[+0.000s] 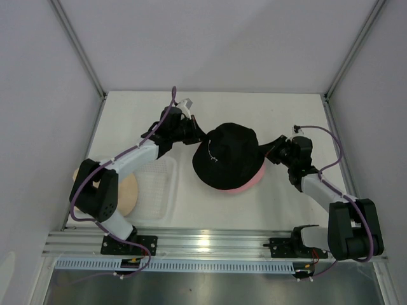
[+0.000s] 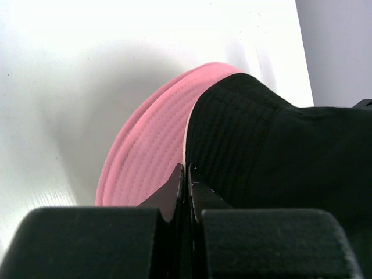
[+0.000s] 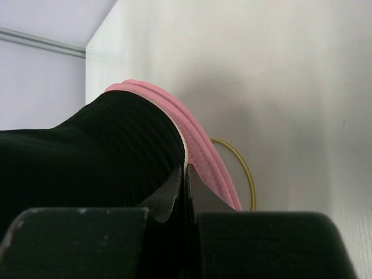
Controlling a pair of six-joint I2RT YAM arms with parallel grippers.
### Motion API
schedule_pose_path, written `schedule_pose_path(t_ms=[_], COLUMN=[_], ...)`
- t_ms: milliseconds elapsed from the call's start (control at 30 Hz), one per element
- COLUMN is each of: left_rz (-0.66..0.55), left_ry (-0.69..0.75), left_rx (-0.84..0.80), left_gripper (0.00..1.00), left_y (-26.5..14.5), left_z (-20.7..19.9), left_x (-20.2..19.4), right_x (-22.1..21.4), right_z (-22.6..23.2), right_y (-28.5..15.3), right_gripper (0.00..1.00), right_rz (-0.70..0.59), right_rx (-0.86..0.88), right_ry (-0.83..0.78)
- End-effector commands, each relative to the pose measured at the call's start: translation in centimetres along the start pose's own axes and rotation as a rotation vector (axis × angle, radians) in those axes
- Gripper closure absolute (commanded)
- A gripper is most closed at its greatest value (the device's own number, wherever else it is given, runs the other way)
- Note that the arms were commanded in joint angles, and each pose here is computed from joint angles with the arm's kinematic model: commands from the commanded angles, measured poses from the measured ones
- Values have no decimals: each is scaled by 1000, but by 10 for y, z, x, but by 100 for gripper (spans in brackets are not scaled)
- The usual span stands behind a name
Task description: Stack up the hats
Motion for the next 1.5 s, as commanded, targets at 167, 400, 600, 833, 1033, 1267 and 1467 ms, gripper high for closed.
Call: schedule_pose_path(t_ms=[167,400,600,833,1033,1267,1467], left_rz=[-47,-178,-275,-252,-250,-173,-149], left_ry=[-16,-48,-200,-362,-421,-459,-490], left_rx=[118,14,-107,-279,-380,-410,-400], left_gripper=[88,22,3,16,25,38,89], left_y=[-7,-65,-108,-110,-97,-73,-56], left_z=[16,-12,-17,-8,-18,-27,-20], left_x=[-4,17,10,-42,-53,-56,-61], right_x=[-22,-19,-26,-40,-45,-41,-40], right_z=[-33,-24,-24,-29,-27,-23,-23], right_y=[-13,-31,-47,-50,-49,-52,-52], right_gripper=[100,100,100,100,100,100,100], right_rz=[61,3,-79,-89,-76,-98,-101], right_rx=[-215,-211,-206,-241,-236,-233,-238], right_ry=[9,8,74,88,84,80,77])
Point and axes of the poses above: each gripper's point midway between its finger pads, its own y axis out along the fingers, its own z axis along the line the jaws close on, x = y × z, the point moved 10 cm from there along -y, back along the fingers, and after that the axes turned 6 degrees about -y, right-handed, at the moved point
